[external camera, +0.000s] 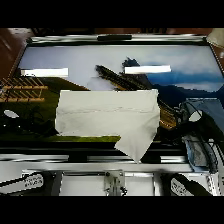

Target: Fold the shirts.

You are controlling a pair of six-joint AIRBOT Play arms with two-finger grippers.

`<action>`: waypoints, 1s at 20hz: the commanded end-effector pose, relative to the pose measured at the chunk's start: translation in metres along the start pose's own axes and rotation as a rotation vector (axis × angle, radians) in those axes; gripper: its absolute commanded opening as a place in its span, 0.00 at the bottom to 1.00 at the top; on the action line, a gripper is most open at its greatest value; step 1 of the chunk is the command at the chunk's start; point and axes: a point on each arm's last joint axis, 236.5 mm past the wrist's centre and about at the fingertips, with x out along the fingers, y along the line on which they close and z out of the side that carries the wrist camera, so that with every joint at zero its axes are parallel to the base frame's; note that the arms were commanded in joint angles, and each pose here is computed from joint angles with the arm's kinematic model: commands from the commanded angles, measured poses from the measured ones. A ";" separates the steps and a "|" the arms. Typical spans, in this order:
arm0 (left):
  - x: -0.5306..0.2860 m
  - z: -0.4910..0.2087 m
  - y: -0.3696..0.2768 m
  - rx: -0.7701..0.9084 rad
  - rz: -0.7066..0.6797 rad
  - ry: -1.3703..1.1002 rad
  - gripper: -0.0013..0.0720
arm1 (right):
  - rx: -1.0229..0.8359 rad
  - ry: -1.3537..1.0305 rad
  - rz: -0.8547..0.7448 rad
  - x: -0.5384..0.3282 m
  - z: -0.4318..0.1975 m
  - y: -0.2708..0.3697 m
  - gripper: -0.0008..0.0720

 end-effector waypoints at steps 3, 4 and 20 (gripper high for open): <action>0.000 -0.002 -0.002 0.007 -0.005 0.008 0.07 | 0.062 -0.080 0.089 0.016 0.011 0.012 0.65; 0.000 -0.002 -0.001 0.007 -0.005 0.008 0.07 | 0.062 -0.079 0.090 0.016 0.011 0.012 0.65; -0.063 0.056 -0.018 0.089 0.011 -0.144 0.07 | -0.176 -0.311 -0.053 -0.051 0.069 0.047 0.10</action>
